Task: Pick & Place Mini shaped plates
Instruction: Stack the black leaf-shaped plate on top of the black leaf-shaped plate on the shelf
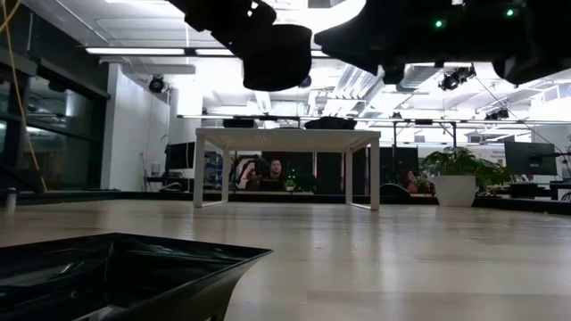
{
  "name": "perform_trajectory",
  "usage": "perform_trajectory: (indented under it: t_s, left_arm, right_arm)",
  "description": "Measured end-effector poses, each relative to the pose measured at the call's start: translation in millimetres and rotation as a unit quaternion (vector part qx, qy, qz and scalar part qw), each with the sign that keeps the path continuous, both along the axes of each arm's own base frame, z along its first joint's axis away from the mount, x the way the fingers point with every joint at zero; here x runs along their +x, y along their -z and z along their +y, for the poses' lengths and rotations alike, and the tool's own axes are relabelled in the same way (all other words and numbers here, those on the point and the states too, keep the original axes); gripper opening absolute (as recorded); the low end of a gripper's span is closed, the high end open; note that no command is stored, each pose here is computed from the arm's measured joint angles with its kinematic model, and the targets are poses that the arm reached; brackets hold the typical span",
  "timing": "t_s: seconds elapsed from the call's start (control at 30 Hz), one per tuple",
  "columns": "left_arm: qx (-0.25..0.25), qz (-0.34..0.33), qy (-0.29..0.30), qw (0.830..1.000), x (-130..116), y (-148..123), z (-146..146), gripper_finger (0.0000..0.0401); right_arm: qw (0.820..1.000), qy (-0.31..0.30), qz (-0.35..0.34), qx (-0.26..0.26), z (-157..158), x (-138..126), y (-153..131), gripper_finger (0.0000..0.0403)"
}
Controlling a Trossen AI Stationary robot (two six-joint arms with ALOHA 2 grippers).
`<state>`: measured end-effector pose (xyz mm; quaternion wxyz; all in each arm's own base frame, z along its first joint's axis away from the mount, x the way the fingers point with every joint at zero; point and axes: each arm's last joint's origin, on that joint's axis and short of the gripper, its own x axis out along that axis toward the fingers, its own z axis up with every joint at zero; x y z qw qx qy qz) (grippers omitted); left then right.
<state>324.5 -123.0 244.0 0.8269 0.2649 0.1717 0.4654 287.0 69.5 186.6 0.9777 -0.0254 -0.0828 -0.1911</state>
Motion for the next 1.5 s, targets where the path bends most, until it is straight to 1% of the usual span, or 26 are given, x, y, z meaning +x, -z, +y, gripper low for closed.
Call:
perform_trajectory:
  t_s: [0.1, 0.3, 0.57, 0.7, 1.1, 1.3, 1.5]
  left_arm:
    - [-0.003, -0.006, -0.001, 1.000, 0.4, -1.0, 0.0, 0.0000]
    - [0.001, -0.001, -0.001, 1.000, 0.5, -1.3, 0.0, 0.0000]
    - [0.002, 0.001, -0.001, 1.000, 0.5, -1.3, 0.1, 0.0000]
    - [0.003, 0.003, -0.001, 1.000, 0.5, -1.2, 0.1, 0.0000]
    - [-0.001, 0.001, 0.005, 1.000, 1.0, -1.4, 0.0, 0.0000]
    - [-0.012, -0.004, 0.015, 1.000, 4.5, -2.1, 5.9, 0.0000]
    - [-0.021, -0.006, 0.026, 0.999, 7.6, -2.9, 11.4, 0.0000]
  right_arm:
    - [1.000, 0.002, -0.005, 0.010, -4.6, 3.2, -1.6, 0.0135]
    - [0.999, -0.020, 0.015, 0.029, -12.2, 11.8, 1.0, 0.0135]
    - [0.999, -0.015, 0.017, 0.024, -17.2, 16.2, -1.6, 0.0130]
    - [0.999, -0.015, 0.023, 0.025, -17.2, 16.4, -0.3, 0.0113]
    - [0.999, -0.012, 0.024, 0.023, -17.4, 16.4, -0.3, 0.0041]
    - [0.999, -0.002, 0.027, 0.023, -18.1, 16.0, 0.4, 0.0008]
    - [0.999, 0.008, 0.030, 0.024, -18.9, 15.5, 1.3, 0.0002]
